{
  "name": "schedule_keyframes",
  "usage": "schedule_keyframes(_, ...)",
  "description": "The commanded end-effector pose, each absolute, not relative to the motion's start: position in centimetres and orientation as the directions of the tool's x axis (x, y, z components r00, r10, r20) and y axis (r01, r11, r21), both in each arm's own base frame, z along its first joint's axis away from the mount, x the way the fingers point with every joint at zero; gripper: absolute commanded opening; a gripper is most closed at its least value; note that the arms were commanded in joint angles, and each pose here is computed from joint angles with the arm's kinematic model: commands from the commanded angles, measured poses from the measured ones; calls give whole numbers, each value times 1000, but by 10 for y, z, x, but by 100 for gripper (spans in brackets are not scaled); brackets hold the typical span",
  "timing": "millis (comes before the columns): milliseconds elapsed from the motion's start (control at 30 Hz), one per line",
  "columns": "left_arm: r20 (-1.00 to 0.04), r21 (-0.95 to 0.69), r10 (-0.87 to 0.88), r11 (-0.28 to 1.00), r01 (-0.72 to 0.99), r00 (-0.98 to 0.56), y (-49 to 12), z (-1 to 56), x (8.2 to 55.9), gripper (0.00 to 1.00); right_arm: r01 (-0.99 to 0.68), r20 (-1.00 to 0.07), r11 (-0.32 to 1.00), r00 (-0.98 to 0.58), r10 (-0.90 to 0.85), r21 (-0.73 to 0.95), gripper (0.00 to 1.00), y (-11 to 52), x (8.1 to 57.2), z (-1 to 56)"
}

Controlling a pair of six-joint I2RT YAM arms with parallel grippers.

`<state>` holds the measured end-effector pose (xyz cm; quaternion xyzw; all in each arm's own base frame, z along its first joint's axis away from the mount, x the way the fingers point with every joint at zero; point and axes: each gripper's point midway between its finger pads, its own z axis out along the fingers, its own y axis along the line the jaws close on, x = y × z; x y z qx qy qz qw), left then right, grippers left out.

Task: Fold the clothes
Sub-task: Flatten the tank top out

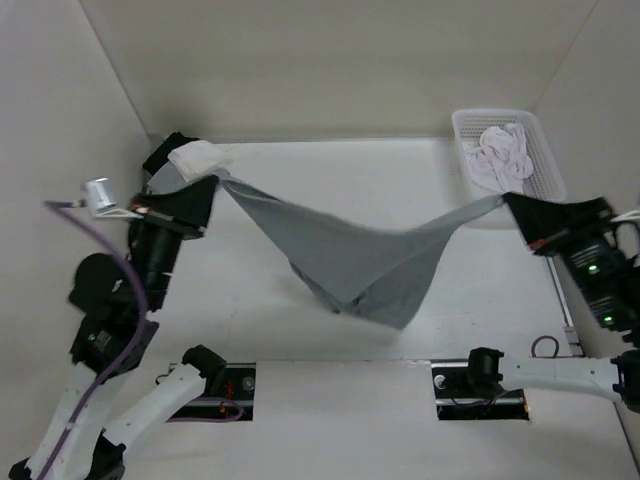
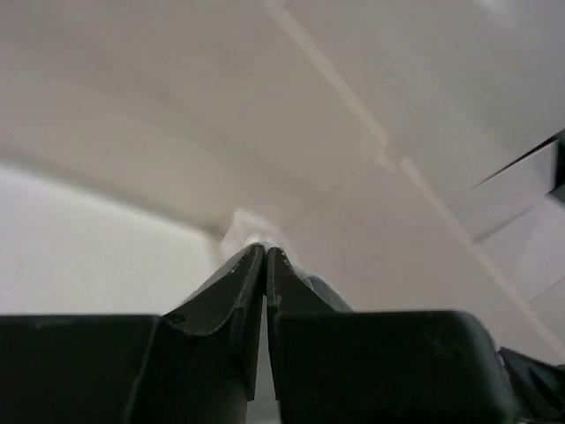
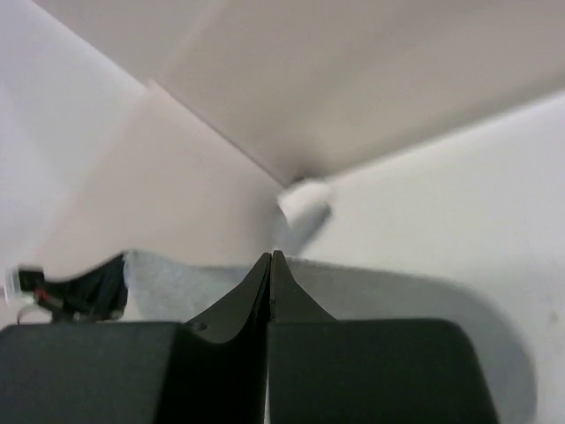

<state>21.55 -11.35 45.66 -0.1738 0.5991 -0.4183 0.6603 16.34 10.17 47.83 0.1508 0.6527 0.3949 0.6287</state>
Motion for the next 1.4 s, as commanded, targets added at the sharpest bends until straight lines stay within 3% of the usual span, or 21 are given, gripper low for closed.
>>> schedule_keyframes(0, -585, -703, -797, 590, 398, 150, -69, 535, 187, 3, -206, -816, 800, 7, 577, 564, 0, 62, 174, 518)
schedule_keyframes(233, -519, -690, -768, 636, 347, 376, -31, 600, 192, 4, -281, -809, 824, 200, 552, 493, 0, 60, 176, 616)
schedule_keyframes(433, -662, -662, -676, 730, 172, 323, -57, 555, 282, 5, -211, -875, 912, 270, 401, 353, 0, 114, 212, 602)
schedule_keyframes(667, -689, -719, -711, 695, -7, 138, -44, 444, 402, 5, -224, -929, 905, -3, 371, 362, 0, 165, 357, 493)
schedule_keyframes(767, -657, -752, -747, 658, -28, 101, -34, 432, 450, 5, -207, -915, 892, -38, 403, 401, 0, 157, 419, 487)
schedule_keyframes(867, -636, -769, -766, 639, 14, 91, -33, 458, 483, 4, -201, -901, 881, -15, 434, 428, 0, 144, 460, 519)
schedule_keyframes(967, -619, -767, -774, 632, 113, 133, -31, 513, 481, 3, -247, -886, 871, 84, 455, 424, 0, 137, 454, 578)
schedule_keyframes(1133, -593, -712, -753, 656, 251, 286, -13, 604, 439, 3, -329, -831, 847, 239, 502, 417, 0, 125, 410, 656)
schedule_keyframes(1233, -593, -681, -726, 683, 264, 347, 2, 628, 424, 3, -344, -818, 845, 271, 507, 410, 0, 119, 389, 672)
schedule_keyframes(1367, -610, -674, -713, 696, 245, 347, 7, 618, 420, 4, -305, -847, 858, 218, 485, 412, 0, 115, 384, 648)
